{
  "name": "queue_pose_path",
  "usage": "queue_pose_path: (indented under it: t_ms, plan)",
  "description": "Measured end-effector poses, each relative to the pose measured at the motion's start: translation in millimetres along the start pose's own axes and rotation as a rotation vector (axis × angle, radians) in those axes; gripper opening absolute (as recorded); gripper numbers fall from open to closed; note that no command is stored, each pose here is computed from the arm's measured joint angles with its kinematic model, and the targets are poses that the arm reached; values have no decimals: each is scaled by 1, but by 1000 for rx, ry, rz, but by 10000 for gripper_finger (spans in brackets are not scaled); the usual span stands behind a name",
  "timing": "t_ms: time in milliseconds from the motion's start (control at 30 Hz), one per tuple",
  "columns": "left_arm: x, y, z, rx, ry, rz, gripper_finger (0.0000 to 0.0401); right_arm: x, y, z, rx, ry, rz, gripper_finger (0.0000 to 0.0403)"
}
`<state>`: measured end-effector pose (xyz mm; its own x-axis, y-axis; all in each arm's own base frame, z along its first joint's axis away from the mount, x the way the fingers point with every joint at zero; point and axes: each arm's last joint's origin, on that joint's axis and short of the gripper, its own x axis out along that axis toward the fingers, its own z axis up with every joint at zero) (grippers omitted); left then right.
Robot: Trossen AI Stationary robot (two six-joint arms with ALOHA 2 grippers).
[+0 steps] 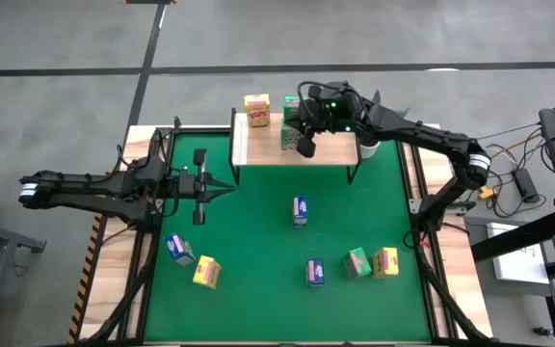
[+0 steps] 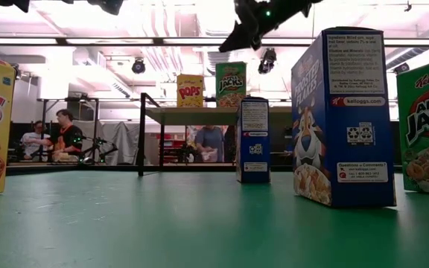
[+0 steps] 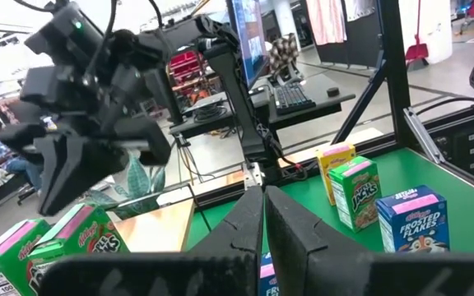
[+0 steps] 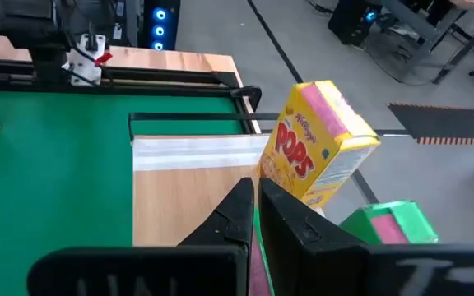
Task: Stack cereal on shelf
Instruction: Put the top green cereal box on the shelf aligned with the other green cereal box
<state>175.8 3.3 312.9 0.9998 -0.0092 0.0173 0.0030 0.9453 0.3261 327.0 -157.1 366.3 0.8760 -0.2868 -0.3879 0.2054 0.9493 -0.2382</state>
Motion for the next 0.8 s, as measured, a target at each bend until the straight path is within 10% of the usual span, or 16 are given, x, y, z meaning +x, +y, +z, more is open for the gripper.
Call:
queue_pose_path:
  t_ms: [800]
  plan:
    - [0, 0, 0, 0, 1, 0, 0, 3, -4, -19, -74, 82, 5, 13]
